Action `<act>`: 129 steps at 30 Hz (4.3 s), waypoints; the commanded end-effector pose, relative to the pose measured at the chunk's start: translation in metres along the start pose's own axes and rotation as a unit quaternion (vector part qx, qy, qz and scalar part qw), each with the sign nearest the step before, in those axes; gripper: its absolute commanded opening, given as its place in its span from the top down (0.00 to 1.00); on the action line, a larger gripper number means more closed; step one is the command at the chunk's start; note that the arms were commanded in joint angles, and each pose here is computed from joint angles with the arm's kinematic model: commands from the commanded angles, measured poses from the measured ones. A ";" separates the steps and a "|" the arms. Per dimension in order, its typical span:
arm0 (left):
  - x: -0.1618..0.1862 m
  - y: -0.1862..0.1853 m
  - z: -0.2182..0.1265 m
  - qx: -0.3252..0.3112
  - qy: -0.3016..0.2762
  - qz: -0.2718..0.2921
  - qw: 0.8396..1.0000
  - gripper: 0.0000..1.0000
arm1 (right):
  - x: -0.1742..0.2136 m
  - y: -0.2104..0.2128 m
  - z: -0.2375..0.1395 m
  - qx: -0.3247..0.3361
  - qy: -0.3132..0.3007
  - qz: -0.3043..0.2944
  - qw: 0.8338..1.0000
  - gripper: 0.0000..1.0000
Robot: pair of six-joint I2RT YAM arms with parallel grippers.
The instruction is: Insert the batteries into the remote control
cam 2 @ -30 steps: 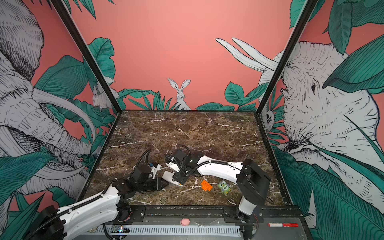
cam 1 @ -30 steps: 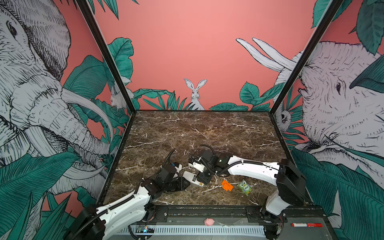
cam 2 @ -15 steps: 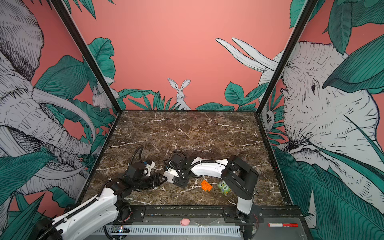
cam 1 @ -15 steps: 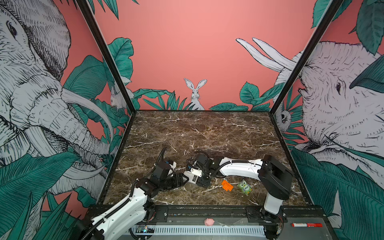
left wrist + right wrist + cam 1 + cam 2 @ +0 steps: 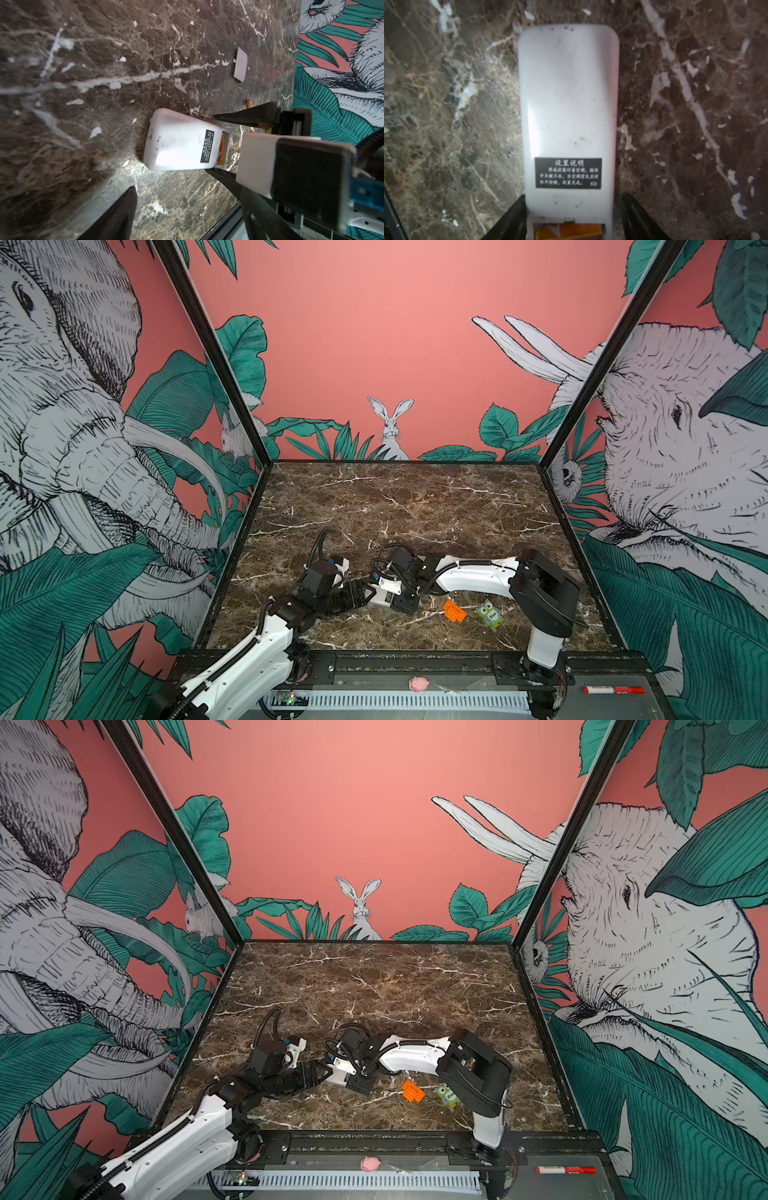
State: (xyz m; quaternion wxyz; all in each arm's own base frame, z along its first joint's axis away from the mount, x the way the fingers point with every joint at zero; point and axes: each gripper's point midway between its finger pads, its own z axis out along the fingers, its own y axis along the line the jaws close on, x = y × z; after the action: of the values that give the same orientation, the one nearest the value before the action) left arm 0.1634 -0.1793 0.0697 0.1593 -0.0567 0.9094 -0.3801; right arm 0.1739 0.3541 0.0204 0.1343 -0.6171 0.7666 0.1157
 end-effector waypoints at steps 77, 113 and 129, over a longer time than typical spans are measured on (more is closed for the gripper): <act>-0.031 -0.038 0.012 0.053 0.027 0.048 0.997 0.21 | -0.039 0.003 -0.052 0.007 -0.296 -0.086 0.951 0.83; -0.063 -0.059 0.014 0.023 -0.030 0.115 0.993 1.00 | -0.020 0.007 -0.061 -0.003 -0.290 -0.024 0.957 0.25; -0.075 -0.084 0.030 -0.149 -0.069 0.331 0.929 1.00 | 0.027 -0.046 -0.091 0.077 -0.272 0.168 0.944 0.22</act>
State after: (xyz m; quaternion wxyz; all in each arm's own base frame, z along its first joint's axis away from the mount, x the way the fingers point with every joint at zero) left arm 0.2320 -0.2522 0.1222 0.2903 0.1776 0.9111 -0.2324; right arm 0.1978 0.3004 0.0942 0.3655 -0.4567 0.7706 0.2529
